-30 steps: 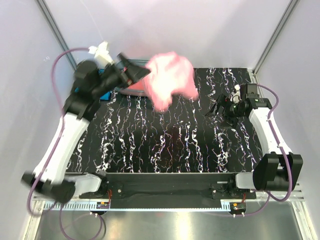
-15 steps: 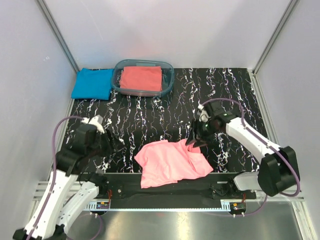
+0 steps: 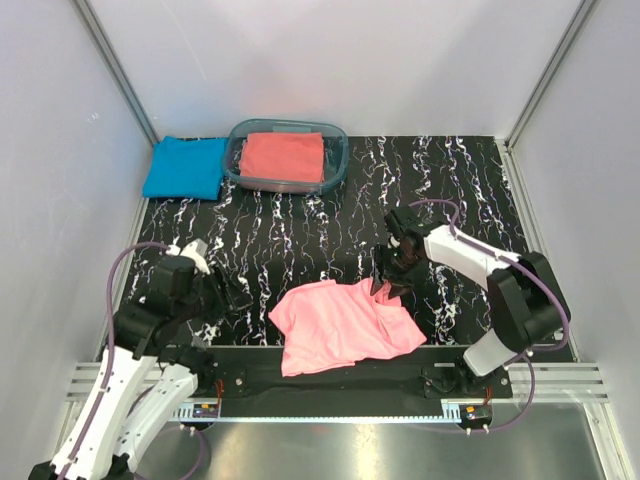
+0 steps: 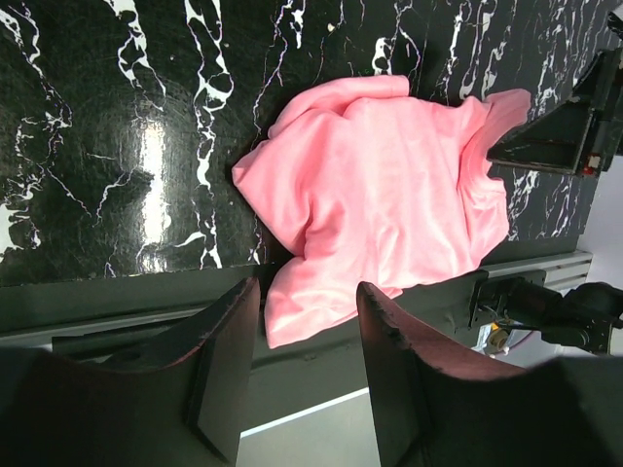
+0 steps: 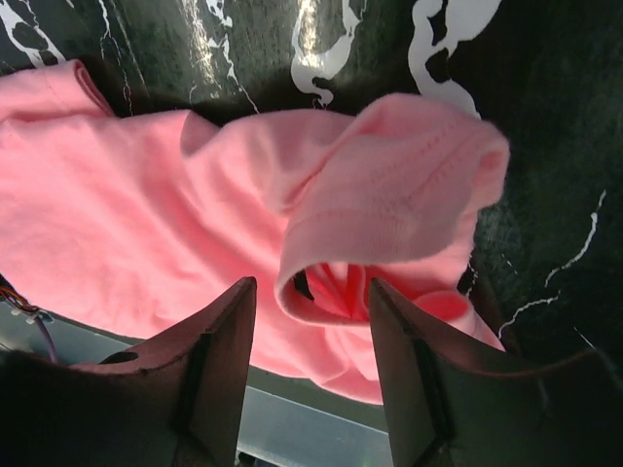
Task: Fold and stack the t-shirts
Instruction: Move the tshirt to the center of the board, then flatten the tshirt out
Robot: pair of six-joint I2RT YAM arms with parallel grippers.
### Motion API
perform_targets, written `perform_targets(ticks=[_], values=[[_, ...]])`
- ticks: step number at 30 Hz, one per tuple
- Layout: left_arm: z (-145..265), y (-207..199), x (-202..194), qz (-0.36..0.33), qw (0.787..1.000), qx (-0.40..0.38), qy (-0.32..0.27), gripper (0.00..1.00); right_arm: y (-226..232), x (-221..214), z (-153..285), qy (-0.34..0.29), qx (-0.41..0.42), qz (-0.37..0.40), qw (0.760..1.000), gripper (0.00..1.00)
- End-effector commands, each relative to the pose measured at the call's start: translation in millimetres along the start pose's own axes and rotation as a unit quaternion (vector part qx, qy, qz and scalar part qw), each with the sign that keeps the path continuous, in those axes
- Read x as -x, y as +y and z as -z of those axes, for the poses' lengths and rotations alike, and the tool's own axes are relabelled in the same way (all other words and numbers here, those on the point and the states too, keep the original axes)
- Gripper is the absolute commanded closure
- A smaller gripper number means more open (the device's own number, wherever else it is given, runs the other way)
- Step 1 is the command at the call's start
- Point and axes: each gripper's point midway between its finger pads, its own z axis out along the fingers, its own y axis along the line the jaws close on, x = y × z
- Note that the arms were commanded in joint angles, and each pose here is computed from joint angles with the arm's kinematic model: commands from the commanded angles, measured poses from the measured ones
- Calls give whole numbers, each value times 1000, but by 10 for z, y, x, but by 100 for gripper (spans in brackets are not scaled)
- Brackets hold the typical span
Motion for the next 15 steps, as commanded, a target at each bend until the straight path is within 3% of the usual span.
perform_targets(ticks=[1,5,8,9,11,12,15], values=[[35,-210,145,-9,999,-32,-12,50,146,132,-61,-23,23,26,999,43],[-28,-294,231,-14,999,-38,-9,50,311,196,-180,-6,56,33,998,50],[-65,-429,326,-20,999,-51,-2,50,409,207,-243,10,74,31,997,61],[-71,-452,355,-26,998,-52,-2,50,426,211,-256,13,78,29,996,68],[-99,-480,418,-33,998,-46,0,50,417,211,-286,21,73,26,997,96],[-89,-512,469,-42,998,-46,-4,49,440,255,-253,17,71,29,997,100],[-122,-558,531,-51,998,-42,3,49,412,540,142,-46,16,40,998,100]])
